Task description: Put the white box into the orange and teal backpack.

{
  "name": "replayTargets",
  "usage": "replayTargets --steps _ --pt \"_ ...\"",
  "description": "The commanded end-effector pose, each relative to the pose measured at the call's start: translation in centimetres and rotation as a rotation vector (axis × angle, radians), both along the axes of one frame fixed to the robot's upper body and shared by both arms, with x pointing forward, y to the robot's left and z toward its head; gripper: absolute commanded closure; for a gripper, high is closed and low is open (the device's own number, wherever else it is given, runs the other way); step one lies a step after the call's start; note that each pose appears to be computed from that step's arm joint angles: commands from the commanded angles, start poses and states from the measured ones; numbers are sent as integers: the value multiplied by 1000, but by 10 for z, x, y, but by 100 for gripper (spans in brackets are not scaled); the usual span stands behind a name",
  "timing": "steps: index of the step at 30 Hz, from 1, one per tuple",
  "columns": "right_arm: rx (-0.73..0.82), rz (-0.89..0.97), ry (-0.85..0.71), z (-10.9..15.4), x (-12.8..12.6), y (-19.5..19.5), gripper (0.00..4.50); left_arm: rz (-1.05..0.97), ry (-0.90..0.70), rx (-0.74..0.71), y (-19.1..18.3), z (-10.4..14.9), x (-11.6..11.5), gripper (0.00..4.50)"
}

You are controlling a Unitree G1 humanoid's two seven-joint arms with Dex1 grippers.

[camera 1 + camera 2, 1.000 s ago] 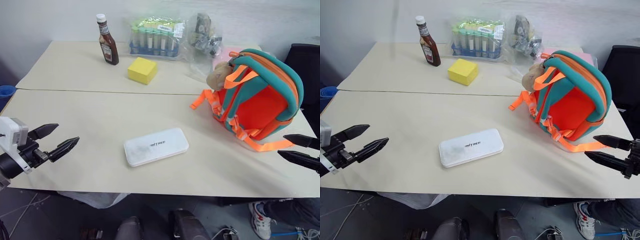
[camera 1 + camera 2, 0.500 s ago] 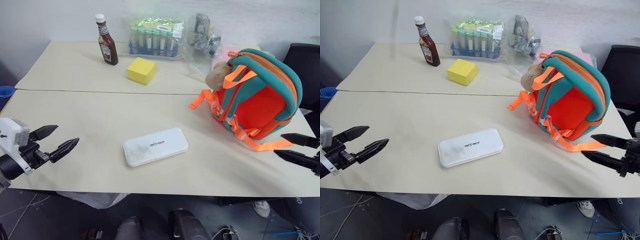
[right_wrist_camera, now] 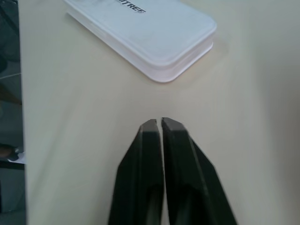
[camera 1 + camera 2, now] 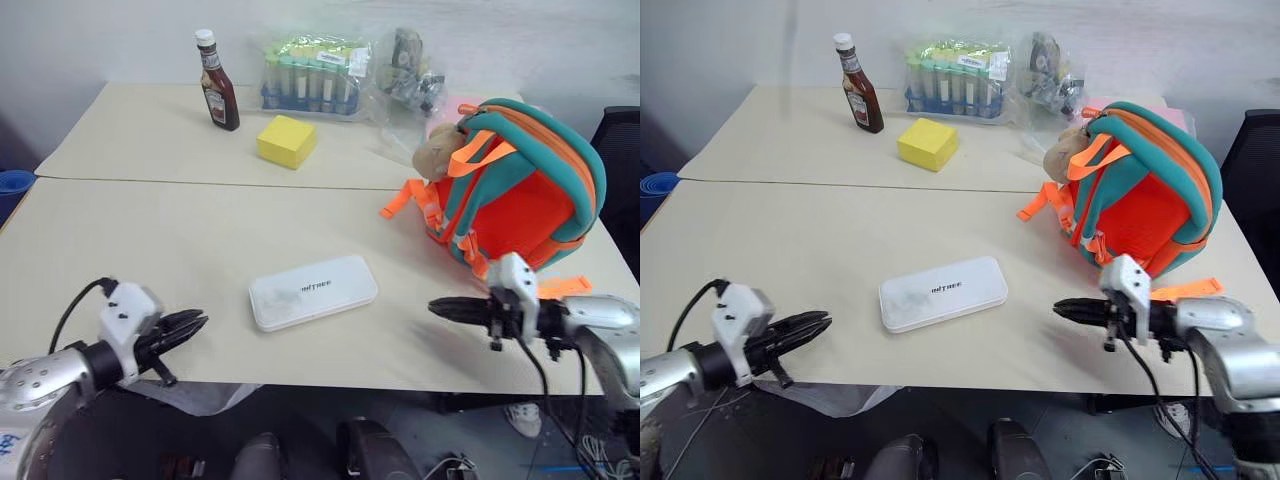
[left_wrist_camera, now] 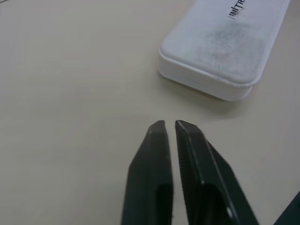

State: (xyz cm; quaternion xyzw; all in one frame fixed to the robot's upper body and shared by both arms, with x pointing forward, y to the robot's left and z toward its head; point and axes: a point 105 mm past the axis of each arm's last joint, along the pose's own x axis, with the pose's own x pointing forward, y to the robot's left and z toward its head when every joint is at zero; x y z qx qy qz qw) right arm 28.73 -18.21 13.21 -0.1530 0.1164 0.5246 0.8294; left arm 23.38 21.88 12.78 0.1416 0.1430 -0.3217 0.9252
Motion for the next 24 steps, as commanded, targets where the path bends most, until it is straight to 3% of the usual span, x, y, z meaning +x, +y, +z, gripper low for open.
replayTargets --steps 1,6,12,24 --pt "-31 -3 -67 3 17 15 450 -6 -15 32 -3 -1 7 448" --pt "-47 8 -118 0 42 51 450 -26 -2 29 -13 -7 20 448" --pt "-65 -11 -159 -3 58 66 450 -58 21 26 -23 -14 31 448" --pt "-73 -118 -182 0 70 48 450 -107 28 22 -30 -16 42 448"
